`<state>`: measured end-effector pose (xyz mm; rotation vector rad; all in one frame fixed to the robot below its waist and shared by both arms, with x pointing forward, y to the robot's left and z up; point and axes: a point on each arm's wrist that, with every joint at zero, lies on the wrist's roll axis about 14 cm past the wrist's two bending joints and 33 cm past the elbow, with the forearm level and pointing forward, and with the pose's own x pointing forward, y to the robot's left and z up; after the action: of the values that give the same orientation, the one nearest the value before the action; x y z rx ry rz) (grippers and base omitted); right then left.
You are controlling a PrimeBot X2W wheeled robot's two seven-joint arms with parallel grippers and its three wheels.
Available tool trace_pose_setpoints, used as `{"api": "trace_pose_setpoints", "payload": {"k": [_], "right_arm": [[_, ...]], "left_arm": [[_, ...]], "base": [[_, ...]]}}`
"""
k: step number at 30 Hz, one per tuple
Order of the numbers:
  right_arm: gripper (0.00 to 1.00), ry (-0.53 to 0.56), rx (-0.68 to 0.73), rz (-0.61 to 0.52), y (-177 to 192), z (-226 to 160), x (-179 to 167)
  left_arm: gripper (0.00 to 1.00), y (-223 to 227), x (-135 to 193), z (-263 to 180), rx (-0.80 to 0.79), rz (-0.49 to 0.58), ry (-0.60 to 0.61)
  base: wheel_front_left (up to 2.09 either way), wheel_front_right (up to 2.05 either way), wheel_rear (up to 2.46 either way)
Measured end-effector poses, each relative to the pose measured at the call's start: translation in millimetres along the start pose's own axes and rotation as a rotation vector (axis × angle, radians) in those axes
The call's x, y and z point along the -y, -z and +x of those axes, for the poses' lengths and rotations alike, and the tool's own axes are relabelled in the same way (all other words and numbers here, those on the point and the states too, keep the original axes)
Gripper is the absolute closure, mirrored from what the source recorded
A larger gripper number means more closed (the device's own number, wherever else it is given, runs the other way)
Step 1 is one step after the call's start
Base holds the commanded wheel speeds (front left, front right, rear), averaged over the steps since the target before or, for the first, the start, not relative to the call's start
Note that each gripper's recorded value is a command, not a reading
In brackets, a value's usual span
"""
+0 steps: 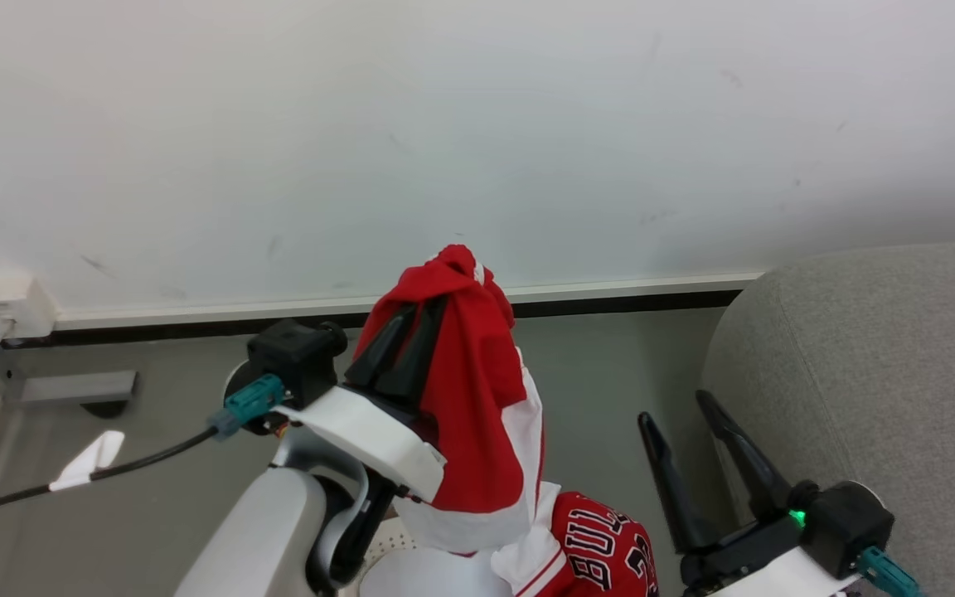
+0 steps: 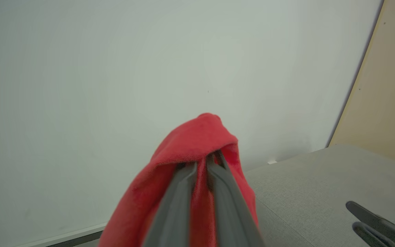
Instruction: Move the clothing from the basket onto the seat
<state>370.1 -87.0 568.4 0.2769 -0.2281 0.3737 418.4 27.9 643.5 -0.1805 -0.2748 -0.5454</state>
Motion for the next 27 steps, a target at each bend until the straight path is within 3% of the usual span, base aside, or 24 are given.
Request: {"api": "trace_pose_setpoints", "payload": {"k": [11,18,27], "right_arm": [[0.00,-0.340,-0.118,0.036,25.3,20.2,-86.1],[0.00,-0.447,-0.247,0.031,55.9,24.6,-117.5],[0.00,-0.486,-0.354,0.012,92.4,35.0,-139.4]], "left_arm": [[1.00,17.2,14.6,-12.2,-0.056,-0.025,0.024],[1.00,17.2,25.1,-23.8,-0.070,-0.015,0.046],[1.00,10.4,34.3,-37.7,-0.071,-0.012,0.060]], "base": [[0.00,0.00,0.00],[0.00,0.00,0.00],[0.00,0.00,0.00]]}}
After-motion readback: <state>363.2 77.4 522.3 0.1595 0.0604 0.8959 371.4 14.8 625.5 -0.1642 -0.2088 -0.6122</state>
